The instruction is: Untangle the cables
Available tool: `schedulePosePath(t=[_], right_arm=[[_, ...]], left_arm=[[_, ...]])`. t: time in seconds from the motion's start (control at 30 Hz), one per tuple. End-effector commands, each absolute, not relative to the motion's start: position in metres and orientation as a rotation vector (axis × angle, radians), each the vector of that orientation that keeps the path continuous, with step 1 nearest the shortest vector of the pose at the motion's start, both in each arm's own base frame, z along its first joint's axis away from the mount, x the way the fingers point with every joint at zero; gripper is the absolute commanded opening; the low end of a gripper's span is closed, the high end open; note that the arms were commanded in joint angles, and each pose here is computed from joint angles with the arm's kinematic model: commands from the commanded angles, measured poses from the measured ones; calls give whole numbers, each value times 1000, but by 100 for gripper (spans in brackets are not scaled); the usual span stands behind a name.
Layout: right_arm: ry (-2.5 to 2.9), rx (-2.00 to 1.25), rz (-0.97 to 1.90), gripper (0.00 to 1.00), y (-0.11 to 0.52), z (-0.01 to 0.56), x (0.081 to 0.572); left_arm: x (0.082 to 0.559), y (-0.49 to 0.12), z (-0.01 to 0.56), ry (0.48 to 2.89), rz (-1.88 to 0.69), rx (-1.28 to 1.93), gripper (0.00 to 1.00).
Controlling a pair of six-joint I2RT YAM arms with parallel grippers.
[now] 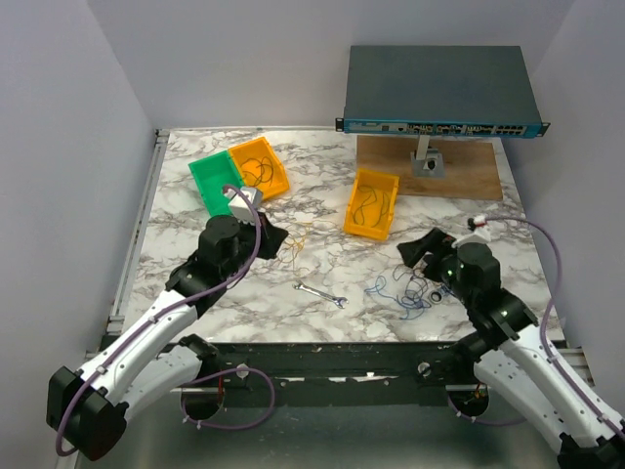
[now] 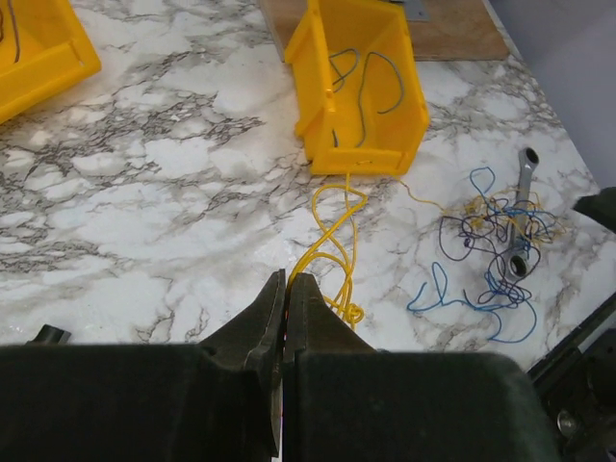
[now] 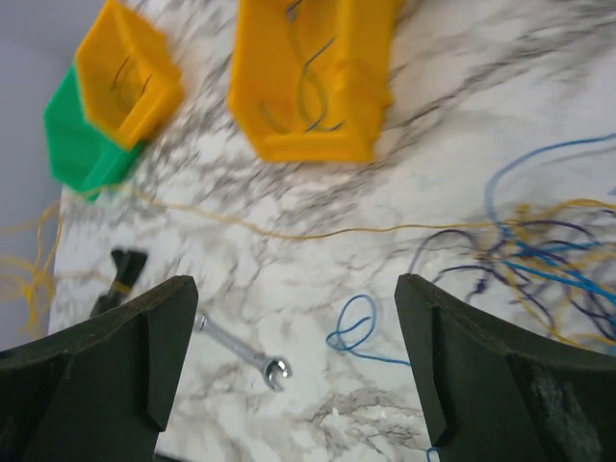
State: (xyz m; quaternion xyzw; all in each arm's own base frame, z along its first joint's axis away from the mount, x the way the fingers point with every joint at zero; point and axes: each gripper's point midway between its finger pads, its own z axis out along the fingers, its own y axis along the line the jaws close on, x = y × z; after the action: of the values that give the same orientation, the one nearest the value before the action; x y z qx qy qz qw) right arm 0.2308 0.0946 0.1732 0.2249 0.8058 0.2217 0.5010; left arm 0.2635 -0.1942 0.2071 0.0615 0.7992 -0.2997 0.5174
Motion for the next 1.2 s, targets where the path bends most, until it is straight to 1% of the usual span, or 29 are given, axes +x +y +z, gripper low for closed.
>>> schedulePosePath(t=[0.0, 0.1, 0.2, 0.43, 0.53, 0.63, 0.67, 0.7, 0.73, 0.77, 0.8, 0.83, 0.9, 0.93, 0.97, 1.0, 1.03, 1.07, 1.17], right_arm=[[1956, -44, 876, 93, 179, 189, 226], [1954, -158, 922, 92, 199, 189, 235], [1835, -252, 977, 92, 215, 200, 245], [1772, -476, 1007, 91, 249, 203, 265], [1789, -540, 989, 87, 261, 199, 271], [1812, -529, 968, 71, 264, 193, 279], [1815, -528, 970, 62, 264, 193, 279], [1819, -521, 971, 49, 264, 192, 279], [1821, -504, 973, 29, 263, 193, 279], [1821, -474, 964, 15, 259, 193, 279], [1816, -438, 945, 5, 254, 195, 280], [1811, -398, 929, 2, 249, 195, 280], [1791, -334, 892, 1, 238, 202, 281], [1781, -327, 888, 1, 235, 205, 279], [1765, -332, 899, 1, 235, 211, 275], [1750, -343, 911, 1, 234, 217, 271], [1745, -351, 917, 1, 234, 220, 268], [1741, -354, 919, 1, 234, 225, 267], [1775, -369, 908, 1, 234, 230, 266]], left_arm=[[244, -214, 244, 1830, -854, 318, 0], [236, -222, 254, 1808, -920, 364, 0], [227, -228, 258, 1831, -968, 411, 0], [217, -231, 270, 1821, -1005, 454, 0], [216, -233, 275, 1811, -1017, 467, 0], [213, -234, 282, 1807, -1028, 479, 0], [213, -234, 283, 1801, -1033, 481, 0], [213, -234, 283, 1796, -1033, 480, 0], [213, -233, 283, 1795, -1030, 475, 0], [216, -232, 281, 1802, -1016, 457, 0], [218, -229, 278, 1820, -998, 436, 0], [220, -227, 276, 1833, -978, 420, 0], [223, -223, 268, 1847, -952, 403, 2], [224, -223, 261, 1859, -945, 398, 10], [224, -223, 257, 1868, -945, 399, 21], [224, -225, 252, 1885, -952, 408, 34], [223, -227, 248, 1899, -958, 420, 43], [223, -229, 242, 1915, -961, 431, 50], [226, -235, 223, 1962, -946, 453, 60]])
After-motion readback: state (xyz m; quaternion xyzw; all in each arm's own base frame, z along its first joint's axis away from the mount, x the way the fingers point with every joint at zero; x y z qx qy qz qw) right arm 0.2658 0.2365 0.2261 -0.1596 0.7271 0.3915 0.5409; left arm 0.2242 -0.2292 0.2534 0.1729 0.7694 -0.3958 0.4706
